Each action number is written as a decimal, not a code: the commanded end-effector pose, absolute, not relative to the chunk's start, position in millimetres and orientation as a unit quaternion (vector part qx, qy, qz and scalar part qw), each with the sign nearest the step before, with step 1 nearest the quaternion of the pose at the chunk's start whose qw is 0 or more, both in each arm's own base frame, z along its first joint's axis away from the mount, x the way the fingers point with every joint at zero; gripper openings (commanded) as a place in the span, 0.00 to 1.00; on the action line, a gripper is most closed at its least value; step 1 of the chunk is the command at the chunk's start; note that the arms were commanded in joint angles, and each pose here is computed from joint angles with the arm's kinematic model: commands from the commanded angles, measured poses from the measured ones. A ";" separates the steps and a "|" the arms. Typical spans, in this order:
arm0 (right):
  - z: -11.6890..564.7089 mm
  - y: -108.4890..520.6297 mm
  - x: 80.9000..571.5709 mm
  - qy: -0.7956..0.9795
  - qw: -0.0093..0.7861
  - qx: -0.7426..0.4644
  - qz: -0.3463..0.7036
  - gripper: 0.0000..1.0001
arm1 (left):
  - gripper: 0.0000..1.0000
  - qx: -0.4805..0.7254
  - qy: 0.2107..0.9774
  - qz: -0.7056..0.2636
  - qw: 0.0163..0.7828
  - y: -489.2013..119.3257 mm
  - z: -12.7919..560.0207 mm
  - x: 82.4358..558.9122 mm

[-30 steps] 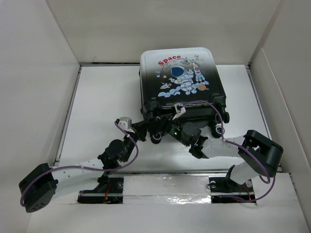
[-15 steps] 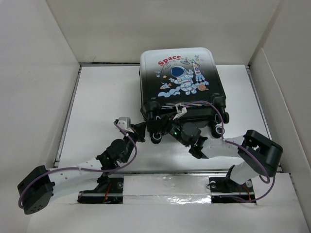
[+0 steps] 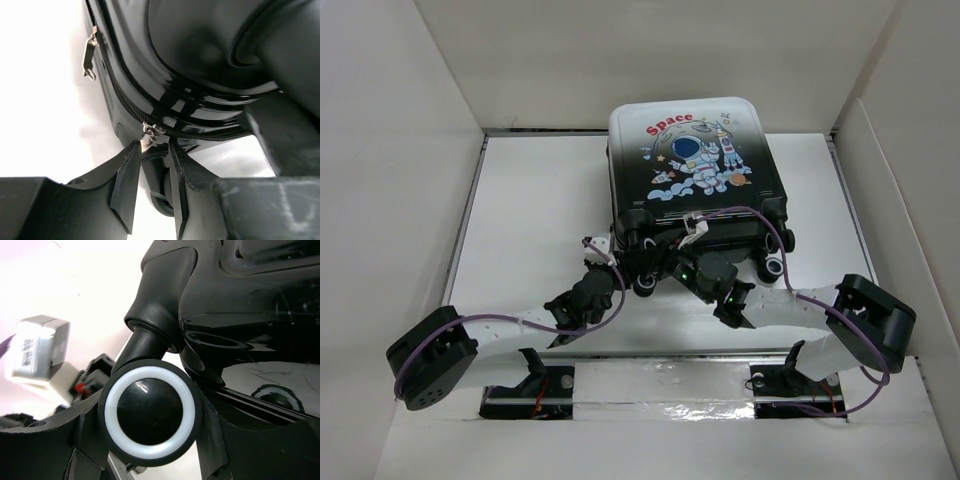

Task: Pack the luggage

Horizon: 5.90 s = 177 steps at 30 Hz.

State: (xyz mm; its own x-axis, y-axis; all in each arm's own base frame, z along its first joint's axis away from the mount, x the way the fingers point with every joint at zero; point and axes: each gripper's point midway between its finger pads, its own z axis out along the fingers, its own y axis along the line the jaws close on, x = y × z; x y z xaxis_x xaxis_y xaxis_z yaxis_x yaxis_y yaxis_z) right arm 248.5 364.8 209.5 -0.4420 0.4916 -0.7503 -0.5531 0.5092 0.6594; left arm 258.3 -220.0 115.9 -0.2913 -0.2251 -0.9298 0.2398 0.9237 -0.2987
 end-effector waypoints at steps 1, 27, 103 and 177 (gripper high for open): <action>297.7 350.2 254.0 0.589 0.592 0.021 0.549 0.08 | 0.25 -0.014 0.759 -0.202 0.618 -227.2 140.2 278.3; 295.9 327.8 221.5 0.591 0.595 -0.038 0.543 0.00 | 0.00 -0.077 0.750 -0.115 0.647 -168.2 134.3 293.3; 283.2 313.7 202.5 0.627 0.585 -0.087 0.506 0.00 | 0.32 0.126 0.739 -0.319 0.579 -285.6 135.6 205.0; 313.7 419.0 136.1 0.581 0.512 -0.292 0.561 0.00 | 0.76 -0.295 0.672 -0.169 0.658 -93.8 219.0 284.2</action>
State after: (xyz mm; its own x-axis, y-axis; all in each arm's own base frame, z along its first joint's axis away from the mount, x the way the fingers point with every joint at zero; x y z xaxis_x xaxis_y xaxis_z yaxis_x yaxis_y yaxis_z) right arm 179.9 368.6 206.1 -0.4024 0.0992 -0.9101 -0.7588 0.5200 0.3922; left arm 289.9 -112.7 180.1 -0.0429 -0.4940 -0.8684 -0.1261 0.8649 -0.4858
